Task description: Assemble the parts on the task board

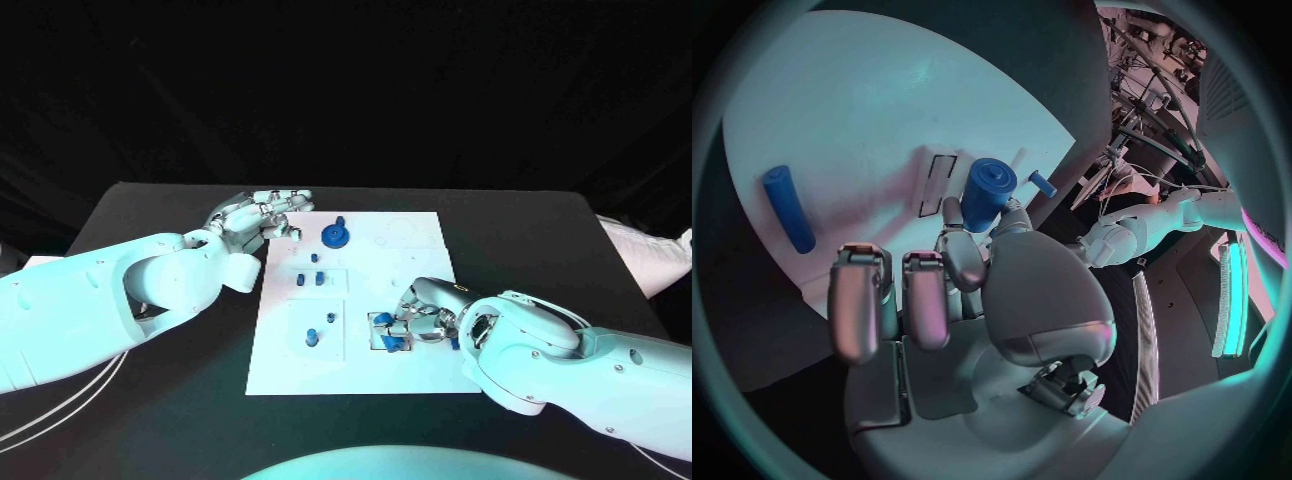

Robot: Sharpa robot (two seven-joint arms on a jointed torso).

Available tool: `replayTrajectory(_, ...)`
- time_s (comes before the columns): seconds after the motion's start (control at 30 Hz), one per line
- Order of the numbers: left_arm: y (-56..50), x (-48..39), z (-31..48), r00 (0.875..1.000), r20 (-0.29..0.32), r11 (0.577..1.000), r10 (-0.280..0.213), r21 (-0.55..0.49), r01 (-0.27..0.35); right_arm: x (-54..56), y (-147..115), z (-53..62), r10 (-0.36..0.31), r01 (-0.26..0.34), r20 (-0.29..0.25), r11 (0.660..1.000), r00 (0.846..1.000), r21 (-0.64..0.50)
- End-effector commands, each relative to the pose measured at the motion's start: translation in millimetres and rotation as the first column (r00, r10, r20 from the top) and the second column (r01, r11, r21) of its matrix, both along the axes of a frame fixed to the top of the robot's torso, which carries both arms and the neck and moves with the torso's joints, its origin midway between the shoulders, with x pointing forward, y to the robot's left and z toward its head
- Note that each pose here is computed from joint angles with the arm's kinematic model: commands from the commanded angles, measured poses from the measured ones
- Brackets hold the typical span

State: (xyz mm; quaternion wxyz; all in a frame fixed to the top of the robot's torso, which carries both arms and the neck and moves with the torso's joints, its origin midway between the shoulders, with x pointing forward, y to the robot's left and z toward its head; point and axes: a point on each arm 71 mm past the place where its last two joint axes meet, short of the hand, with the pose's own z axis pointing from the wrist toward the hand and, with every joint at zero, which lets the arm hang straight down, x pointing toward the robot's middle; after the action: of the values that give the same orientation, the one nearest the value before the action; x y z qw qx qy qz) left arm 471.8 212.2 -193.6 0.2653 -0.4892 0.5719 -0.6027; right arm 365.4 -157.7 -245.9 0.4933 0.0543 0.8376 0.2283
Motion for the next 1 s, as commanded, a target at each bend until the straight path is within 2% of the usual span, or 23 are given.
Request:
replayTrajectory(0.03, -2.3, -0.9, 1.3, 1.0, 0.005, 1.0, -0.018, -0.013, 0.018, 0.0, 0.7, -1.2, 0.027, -0.027, 0.009, 0.999, 1.0, -0.046)
replayTrajectory(0.37, -2.3, -0.8, 1.3, 1.0, 0.005, 1.0, -0.019, -0.014, 0.019, 1.4, 1.9, 2.4, 0.034, -0.03, 0.07, 0.998, 0.997, -0.055)
replayTrajectory(0.73, -1.8, -0.8, 1.2, 1.0, 0.004, 1.0, -0.02, -0.014, 0.02, -1.6, 4.4, 4.1, 0.066, -0.06, 0.075, 0.996, 0.995, -0.069)
replayTrajectory(1.0, -2.4, -0.6, 1.1, 1.0, 0.004, 1.0, -0.022, -0.014, 0.022, 3.0, 2.9, 2.0, 0.066, -0.057, 0.097, 0.994, 0.993, -0.096)
